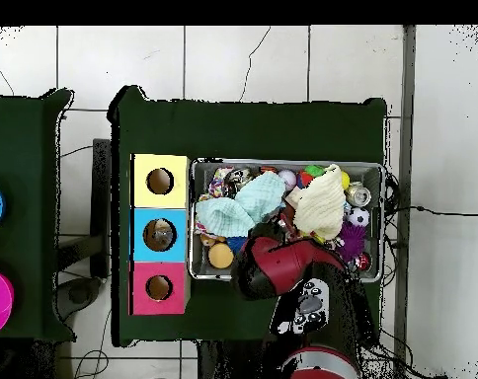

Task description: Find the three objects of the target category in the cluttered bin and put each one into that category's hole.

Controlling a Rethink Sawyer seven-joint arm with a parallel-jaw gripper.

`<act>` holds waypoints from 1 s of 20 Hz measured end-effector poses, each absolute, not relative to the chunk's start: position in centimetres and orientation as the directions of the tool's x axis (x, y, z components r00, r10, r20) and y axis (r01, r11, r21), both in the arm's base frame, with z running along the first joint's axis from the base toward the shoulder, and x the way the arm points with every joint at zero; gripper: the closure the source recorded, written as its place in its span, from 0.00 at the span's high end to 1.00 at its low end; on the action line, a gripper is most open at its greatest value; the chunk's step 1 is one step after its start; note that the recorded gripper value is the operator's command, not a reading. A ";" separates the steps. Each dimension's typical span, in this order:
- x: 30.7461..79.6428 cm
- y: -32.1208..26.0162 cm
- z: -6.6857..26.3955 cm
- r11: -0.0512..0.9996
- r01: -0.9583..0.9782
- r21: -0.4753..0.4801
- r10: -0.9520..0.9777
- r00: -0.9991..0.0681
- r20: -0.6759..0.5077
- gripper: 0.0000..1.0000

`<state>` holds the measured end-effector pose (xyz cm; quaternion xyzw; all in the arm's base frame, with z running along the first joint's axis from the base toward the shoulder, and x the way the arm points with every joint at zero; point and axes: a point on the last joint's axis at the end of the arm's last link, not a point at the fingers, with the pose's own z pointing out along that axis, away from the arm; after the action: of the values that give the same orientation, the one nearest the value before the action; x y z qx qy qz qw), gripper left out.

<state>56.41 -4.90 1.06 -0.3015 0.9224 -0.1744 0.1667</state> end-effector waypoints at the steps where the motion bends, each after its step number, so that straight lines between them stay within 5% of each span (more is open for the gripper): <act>1: 56.6 -4.9 1.1 0.757 -0.496 -0.426 -0.617 -0.758 -0.212 1.00; 20: 56.6 -5.9 -0.6 0.755 -0.514 -0.407 -0.629 -0.742 -0.230 1.00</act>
<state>56.58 -5.89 -0.61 -0.3109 0.9194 -0.1609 0.1792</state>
